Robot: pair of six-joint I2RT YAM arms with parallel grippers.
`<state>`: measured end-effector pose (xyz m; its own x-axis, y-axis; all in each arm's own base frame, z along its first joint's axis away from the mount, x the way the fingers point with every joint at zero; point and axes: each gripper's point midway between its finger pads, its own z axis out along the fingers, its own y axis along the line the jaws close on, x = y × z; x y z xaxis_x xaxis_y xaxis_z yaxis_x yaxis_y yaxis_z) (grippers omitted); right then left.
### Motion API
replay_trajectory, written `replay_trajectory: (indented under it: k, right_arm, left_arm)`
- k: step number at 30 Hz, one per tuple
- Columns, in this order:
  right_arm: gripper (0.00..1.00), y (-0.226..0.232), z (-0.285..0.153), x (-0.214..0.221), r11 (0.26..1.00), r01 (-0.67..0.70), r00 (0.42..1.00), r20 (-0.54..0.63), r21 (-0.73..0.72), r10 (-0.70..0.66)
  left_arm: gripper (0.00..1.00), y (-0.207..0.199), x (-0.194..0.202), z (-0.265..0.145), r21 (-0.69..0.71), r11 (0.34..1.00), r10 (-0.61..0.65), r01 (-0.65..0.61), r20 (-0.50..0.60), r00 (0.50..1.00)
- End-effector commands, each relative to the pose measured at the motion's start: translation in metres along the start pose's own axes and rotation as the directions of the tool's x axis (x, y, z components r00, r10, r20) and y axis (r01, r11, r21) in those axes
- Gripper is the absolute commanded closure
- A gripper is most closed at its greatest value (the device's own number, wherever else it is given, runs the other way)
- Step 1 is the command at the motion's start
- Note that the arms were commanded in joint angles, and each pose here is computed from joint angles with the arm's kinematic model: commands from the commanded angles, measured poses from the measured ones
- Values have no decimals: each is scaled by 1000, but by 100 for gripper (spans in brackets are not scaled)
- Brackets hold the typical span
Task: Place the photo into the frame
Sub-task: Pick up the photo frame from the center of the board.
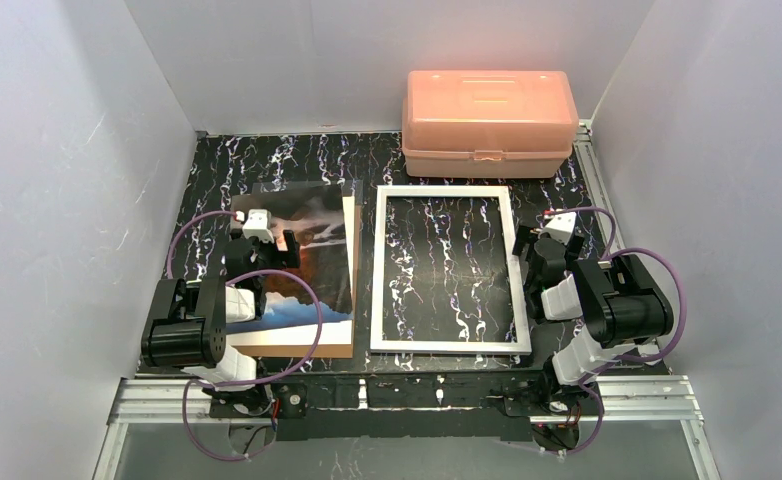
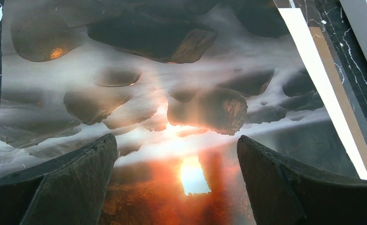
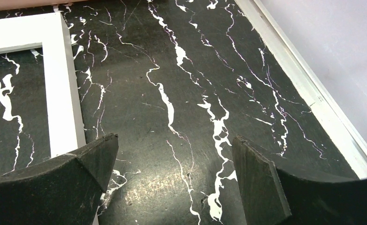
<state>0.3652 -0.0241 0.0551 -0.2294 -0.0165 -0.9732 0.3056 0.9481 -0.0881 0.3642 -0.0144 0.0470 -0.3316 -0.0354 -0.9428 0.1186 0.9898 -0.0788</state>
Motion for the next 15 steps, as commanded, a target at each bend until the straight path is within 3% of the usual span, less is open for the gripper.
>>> replay_trajectory:
  k: [1,3,7,10,12,15]
  right_arm:
    - [1,-8,-3,-14,999,-20,999,51,28,18]
    - [1,-9,-9,-31,999,-30,995,91,32,27]
    - [1,-51,-19,-36,928,-200,975,-26,314,219]
    - [1,-25,-15,-59,920,-333,935,-57,205,351]
    - [1,-6,-11,-69,860,-490,859,-86,147,504]
    - [1,45,-15,-94,835,-539,830,-236,-108,505]
  left_arm:
    - [2,9,-17,1,-53,999,-2,3,20,1000]
    - [1,15,-24,2,-78,996,-35,31,-46,998]
    - [2,14,-46,6,-48,999,-7,-4,-223,975]
    - [2,13,-61,4,-44,999,-19,6,-296,955]
    - [2,11,-70,1,-47,998,-46,31,-363,931]
    - [1,7,-84,-5,-35,997,-72,63,-472,879]
